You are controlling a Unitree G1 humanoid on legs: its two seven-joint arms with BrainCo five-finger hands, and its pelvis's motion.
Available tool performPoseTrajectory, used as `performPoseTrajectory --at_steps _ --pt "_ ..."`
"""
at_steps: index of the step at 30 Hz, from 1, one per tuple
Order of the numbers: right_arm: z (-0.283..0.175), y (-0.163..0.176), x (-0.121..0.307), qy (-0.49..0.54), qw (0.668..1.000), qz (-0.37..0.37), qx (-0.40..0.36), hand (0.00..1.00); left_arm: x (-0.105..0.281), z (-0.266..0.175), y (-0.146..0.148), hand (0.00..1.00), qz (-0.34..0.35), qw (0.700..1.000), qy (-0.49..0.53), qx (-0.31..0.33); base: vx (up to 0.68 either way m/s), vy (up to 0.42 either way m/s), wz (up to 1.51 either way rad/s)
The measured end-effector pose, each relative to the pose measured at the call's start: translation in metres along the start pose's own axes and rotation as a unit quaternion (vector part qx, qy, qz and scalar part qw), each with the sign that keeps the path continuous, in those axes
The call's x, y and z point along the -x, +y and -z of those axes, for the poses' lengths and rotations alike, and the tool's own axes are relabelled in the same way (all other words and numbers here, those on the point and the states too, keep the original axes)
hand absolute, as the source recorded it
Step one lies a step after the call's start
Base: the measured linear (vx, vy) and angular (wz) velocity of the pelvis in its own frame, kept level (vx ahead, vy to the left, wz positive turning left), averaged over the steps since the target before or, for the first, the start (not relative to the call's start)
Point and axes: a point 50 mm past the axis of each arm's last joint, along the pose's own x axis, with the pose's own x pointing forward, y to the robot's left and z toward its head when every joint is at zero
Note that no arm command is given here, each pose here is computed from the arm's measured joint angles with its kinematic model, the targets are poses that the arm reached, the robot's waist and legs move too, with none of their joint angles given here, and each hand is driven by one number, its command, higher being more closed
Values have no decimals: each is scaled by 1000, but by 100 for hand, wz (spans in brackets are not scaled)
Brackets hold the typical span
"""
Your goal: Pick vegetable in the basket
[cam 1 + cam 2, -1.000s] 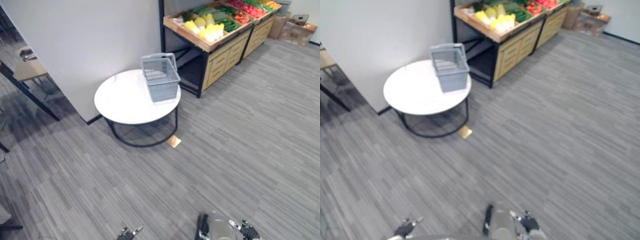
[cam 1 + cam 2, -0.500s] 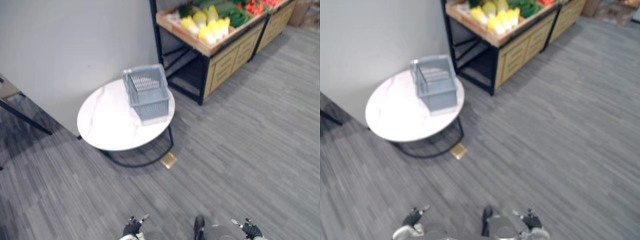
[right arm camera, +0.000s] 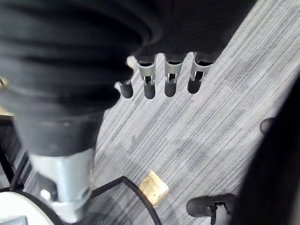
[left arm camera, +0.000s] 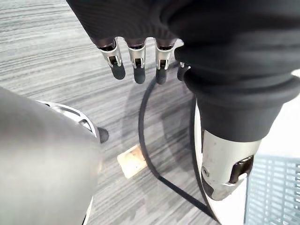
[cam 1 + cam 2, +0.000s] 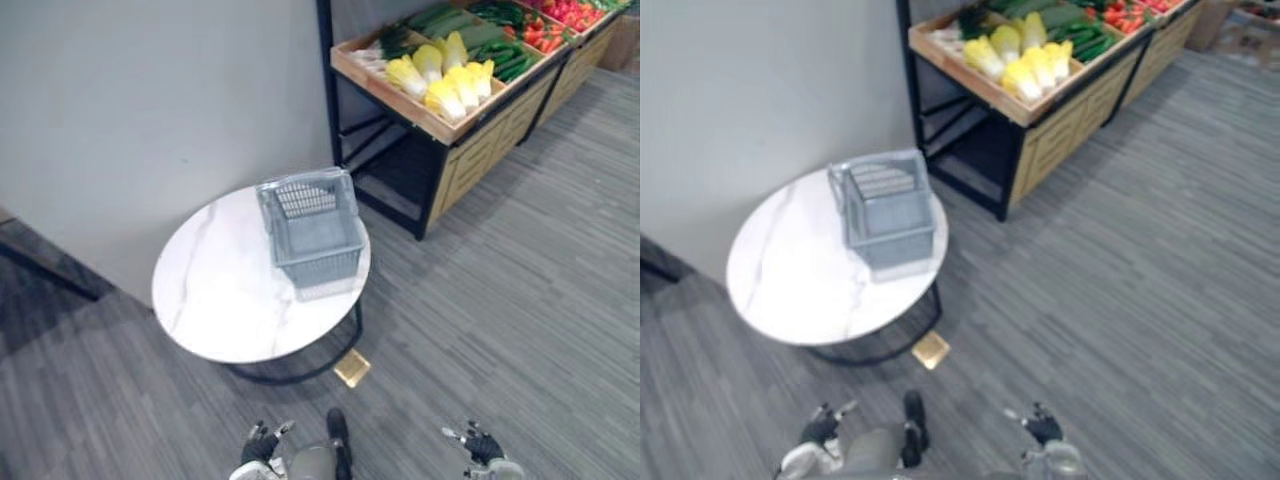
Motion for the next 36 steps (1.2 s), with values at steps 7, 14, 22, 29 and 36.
performPoseTrajectory --at_steps 7,14,22,29,36 --pt "-5 0 1 -18 1000 -3 20 0 0 7 4 0 6 997 18 -79 421 115 26" --pt "-10 -1 -1 -26 1000 13 9 0 1 5 -1 0 12 998 10 -69 361 -194 98" --pt "-15 -30 -2 -24 997 72 -26 0 7 25 -2 0 -12 999 42 -5 321 -397 53" --pt "-79 -82 14 -168 965 197 -38 0 7 24 2 0 -35 998 44 3 97 -166 70" --pt "-204 -97 81 -436 848 292 77 0 5 21 15 0 -44 997 41 -38 -43 21 8"
